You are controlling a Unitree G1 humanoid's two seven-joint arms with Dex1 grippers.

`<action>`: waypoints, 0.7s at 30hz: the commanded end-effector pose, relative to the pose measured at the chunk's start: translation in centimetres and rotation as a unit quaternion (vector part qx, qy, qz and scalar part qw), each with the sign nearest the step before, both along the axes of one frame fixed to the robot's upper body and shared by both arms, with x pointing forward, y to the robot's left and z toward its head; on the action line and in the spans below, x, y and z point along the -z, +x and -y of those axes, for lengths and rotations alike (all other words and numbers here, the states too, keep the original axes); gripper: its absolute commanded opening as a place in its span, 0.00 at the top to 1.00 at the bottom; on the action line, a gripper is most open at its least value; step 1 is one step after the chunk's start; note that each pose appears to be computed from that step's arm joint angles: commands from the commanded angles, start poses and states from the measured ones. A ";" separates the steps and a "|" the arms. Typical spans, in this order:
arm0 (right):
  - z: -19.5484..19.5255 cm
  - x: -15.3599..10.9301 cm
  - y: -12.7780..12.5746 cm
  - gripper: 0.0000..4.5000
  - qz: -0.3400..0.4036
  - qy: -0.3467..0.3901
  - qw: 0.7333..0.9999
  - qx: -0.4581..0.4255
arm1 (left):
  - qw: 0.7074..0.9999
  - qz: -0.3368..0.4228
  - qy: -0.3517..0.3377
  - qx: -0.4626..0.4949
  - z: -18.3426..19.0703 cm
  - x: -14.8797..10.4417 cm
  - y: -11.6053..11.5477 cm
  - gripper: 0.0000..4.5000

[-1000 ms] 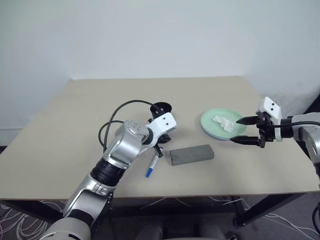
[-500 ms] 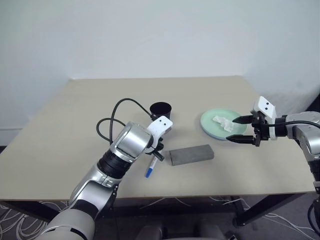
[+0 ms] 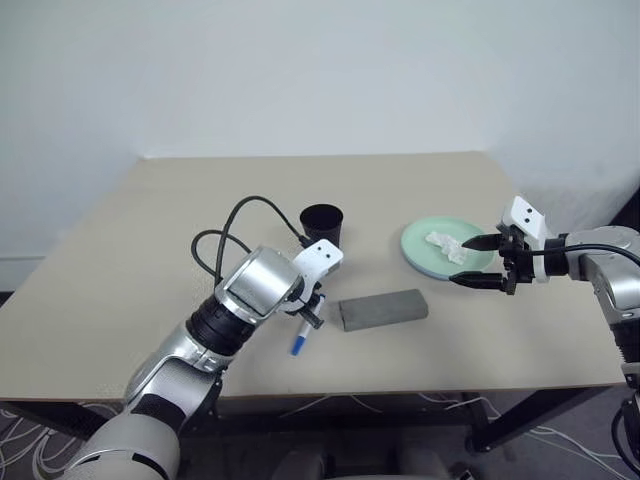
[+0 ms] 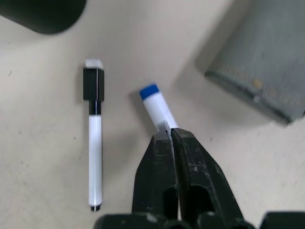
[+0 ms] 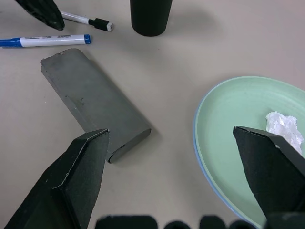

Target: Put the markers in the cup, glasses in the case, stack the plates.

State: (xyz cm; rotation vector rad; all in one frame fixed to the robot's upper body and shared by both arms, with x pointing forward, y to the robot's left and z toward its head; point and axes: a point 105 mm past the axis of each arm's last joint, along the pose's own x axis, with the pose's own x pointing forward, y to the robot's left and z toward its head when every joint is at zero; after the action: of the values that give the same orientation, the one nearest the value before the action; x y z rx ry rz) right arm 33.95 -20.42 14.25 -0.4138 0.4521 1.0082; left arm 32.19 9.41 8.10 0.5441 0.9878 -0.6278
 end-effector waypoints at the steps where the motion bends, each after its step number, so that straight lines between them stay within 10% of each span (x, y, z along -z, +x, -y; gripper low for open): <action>1: -0.4 -1.8 0.4 0.00 0.031 0.001 0.999 -0.009 | 0.999 0.039 -0.002 0.012 0.7 -1.6 0.6 0.71; 10: -0.7 -1.7 0.6 0.00 0.030 -0.001 0.999 -0.014 | 0.998 0.054 -0.015 -0.031 0.9 -1.8 1.3 0.01; 21: -0.8 -1.5 0.5 0.00 0.030 -0.002 0.999 -0.016 | 0.997 0.024 -0.029 -0.073 1.0 0.2 1.0 0.01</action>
State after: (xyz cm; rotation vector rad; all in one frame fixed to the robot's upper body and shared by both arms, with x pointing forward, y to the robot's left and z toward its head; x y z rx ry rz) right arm 34.25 -19.88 14.54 -0.4313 0.4470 1.0212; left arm 32.89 8.29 7.24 0.4430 0.9701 -0.5278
